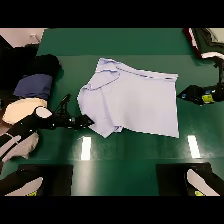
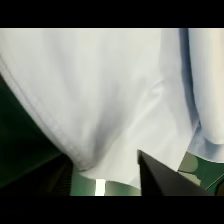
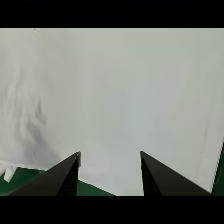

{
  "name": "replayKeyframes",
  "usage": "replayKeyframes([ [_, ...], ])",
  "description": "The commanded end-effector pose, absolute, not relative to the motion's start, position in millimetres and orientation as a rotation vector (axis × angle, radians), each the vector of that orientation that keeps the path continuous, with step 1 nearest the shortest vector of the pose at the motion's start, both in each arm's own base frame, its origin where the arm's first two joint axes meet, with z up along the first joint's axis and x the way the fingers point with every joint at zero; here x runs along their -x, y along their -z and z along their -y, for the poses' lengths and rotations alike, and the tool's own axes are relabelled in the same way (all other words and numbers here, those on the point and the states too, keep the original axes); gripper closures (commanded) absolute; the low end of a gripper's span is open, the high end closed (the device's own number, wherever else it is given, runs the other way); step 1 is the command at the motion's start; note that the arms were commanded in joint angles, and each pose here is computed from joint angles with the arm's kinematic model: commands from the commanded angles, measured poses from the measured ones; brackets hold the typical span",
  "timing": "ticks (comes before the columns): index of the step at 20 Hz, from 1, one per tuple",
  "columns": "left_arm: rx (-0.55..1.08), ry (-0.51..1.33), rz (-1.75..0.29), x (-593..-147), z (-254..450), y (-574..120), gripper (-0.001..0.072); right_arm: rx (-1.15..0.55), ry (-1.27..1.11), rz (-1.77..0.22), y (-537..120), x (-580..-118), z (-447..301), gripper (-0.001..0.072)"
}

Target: Fold the shirts.

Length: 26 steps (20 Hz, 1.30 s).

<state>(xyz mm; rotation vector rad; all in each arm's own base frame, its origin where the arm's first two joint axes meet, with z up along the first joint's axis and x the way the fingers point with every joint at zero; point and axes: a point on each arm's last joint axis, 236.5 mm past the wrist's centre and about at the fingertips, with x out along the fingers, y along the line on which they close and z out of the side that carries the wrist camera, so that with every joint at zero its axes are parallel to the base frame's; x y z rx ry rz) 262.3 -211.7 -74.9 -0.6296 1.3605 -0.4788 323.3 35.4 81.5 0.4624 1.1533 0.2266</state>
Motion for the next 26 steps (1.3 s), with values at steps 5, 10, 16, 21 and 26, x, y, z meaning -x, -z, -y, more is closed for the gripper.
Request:
replayKeyframes([
  [5, 0.630, 0.480, -1.312, -284.2, 211.3, 58.5, 0.0681, -0.446, -0.213, -1.243, -72.0, -302.9, -27.7, 0.0285],
  [10, 0.411, 0.505, -1.179, -326.4, 154.9, -10.5, 0.0680, -0.532, -0.024, -1.413, -17.6, -240.6, 19.3, 0.0285],
  [16, 0.389, 0.516, -1.149, -335.5, 150.4, -30.5, 0.0680, -0.736, 0.024, -1.510, 71.4, -185.3, 4.8, 0.0285],
  [21, 0.386, 0.525, -1.167, -331.1, 151.2, -29.3, 0.0680, -0.755, 0.057, -1.451, 82.6, -194.6, 7.2, 0.0285],
  [26, 0.385, 0.527, -1.170, -330.1, 151.4, -29.0, 0.0680, -0.838, -0.001, -1.486, 92.0, -199.5, -6.5, 0.0392],
])
